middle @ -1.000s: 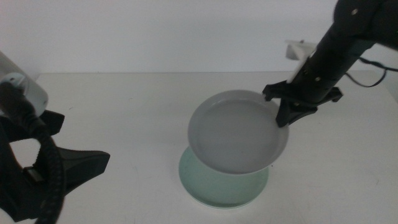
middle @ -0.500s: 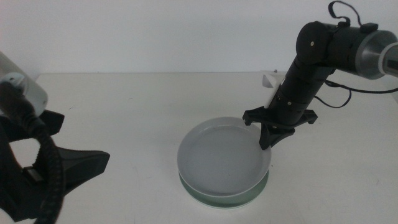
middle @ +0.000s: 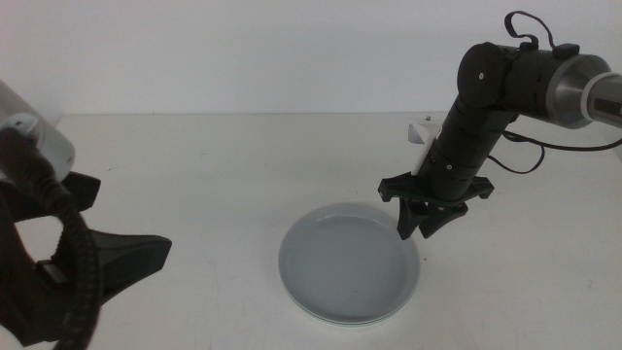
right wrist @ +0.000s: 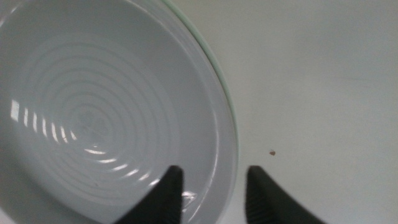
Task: Stack the three bowls on top of each other.
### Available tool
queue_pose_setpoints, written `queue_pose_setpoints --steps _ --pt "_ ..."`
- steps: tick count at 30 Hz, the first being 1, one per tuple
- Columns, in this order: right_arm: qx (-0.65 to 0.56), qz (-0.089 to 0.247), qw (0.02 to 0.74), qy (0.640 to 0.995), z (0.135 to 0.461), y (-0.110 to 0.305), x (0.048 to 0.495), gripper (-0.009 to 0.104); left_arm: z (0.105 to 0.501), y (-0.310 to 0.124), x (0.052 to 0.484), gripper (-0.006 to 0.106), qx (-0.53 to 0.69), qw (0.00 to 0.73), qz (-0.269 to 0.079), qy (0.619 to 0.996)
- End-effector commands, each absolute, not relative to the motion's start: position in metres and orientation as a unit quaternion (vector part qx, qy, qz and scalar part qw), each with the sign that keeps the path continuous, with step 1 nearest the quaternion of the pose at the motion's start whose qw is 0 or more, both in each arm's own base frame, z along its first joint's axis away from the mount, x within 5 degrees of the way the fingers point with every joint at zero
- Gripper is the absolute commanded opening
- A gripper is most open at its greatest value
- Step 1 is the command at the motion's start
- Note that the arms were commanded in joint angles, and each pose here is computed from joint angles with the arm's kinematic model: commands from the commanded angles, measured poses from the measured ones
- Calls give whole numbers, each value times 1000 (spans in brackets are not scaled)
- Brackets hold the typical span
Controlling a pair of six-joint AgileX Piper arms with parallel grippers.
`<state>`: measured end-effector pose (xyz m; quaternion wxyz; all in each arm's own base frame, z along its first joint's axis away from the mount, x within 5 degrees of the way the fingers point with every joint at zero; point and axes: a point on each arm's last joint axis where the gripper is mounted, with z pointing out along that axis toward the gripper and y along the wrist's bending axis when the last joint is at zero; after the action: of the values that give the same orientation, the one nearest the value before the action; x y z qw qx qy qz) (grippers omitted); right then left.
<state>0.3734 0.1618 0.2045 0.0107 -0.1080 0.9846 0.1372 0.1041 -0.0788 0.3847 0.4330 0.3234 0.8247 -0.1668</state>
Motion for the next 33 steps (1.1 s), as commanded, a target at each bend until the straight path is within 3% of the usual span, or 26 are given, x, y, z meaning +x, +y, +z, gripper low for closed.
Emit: queue_pose_setpoints --steps 1,5,9,15,19,28,31,33 --pt "-115 153 52 980 238 162 371 38 399 -80 105 105 311 475 -179 803" --pt "-132 153 48 978 254 159 367 51 404 -81 108 105 301 496 -184 794" --pt "-157 157 62 973 288 149 363 55 413 -83 120 105 270 505 -180 800" --pt "-136 161 141 967 340 118 353 55 425 -82 158 105 211 508 -91 830" --pt "-125 134 188 965 369 87 340 55 426 -80 180 105 189 498 -17 846" --pt "-50 99 293 950 396 25 274 55 418 -46 208 105 120 485 46 865" --pt "-50 82 336 937 394 19 249 55 415 -32 212 105 110 471 38 874" --pt "-51 67 367 926 391 16 232 55 416 -26 212 105 96 472 14 876"
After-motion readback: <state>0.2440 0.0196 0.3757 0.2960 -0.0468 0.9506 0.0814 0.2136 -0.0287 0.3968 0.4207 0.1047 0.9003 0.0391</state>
